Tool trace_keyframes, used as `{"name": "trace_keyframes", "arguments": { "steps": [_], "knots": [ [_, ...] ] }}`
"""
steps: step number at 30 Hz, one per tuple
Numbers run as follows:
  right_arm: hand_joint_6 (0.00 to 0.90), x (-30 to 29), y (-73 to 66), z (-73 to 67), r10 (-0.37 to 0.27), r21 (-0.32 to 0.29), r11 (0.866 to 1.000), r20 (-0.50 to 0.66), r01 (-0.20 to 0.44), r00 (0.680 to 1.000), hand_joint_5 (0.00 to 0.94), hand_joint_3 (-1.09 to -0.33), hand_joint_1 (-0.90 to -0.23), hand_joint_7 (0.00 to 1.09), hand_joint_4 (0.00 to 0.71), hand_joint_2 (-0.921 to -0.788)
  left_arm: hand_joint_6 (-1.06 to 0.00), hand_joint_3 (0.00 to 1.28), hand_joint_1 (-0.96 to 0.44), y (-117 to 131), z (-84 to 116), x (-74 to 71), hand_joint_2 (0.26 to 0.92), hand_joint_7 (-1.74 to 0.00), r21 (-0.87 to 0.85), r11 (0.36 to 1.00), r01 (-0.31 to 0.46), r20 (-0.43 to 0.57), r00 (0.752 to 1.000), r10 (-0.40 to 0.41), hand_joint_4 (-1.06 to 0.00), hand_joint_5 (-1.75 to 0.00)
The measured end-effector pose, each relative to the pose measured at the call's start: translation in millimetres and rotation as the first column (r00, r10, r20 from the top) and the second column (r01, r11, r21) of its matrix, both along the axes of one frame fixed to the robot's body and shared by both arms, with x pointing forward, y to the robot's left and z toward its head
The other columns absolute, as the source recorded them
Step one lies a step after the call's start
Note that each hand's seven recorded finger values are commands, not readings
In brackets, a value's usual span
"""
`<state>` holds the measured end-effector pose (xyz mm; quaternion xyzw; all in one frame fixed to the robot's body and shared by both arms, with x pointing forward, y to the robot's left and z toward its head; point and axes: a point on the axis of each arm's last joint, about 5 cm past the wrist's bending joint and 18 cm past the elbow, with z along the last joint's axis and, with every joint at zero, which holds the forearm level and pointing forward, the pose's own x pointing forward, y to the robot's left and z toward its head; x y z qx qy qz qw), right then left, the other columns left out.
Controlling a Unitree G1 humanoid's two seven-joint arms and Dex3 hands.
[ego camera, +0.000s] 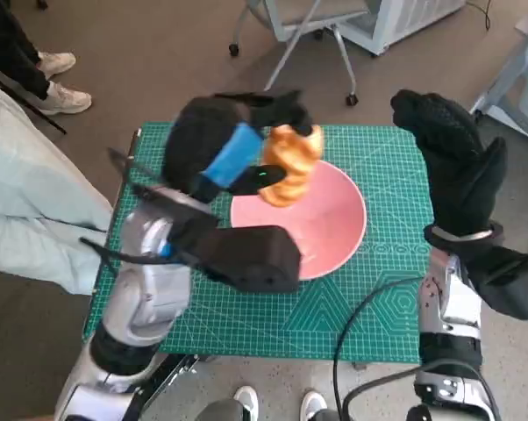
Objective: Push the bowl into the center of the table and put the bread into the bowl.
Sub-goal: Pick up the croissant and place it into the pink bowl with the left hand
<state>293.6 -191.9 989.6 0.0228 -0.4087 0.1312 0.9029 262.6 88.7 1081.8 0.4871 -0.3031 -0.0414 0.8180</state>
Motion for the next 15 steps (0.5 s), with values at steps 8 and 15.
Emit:
{"name": "trace_keyframes", "arguments": {
  "steps": [8, 15],
  "knots": [
    [0.16, -1.7, -2.5, -2.2, -0.015, 0.012, 1.0, -0.004, 0.015, 1.0, 0.0, -0.711, -0.656, 0.35, 0.183, -0.921, -0.75, 0.17, -0.04, -15, -14, 10.7, 0.805, -0.96, 0.03, 0.999, 0.032, -0.074, 0.997, -0.029, -0.85, -1.16],
    [0.166, -3.1, -2.7, -1.2, -0.02, 0.016, 1.0, 0.003, 0.02, 1.0, 0.0, -0.712, -0.656, 0.34, 0.182, -0.921, -0.71, 0.06, 0.0, -19, -24, 17.5, 0.871, -0.96, 0.041, 0.998, 0.046, -0.103, 0.994, -0.042, -0.87, -1.08]
  ]
}}
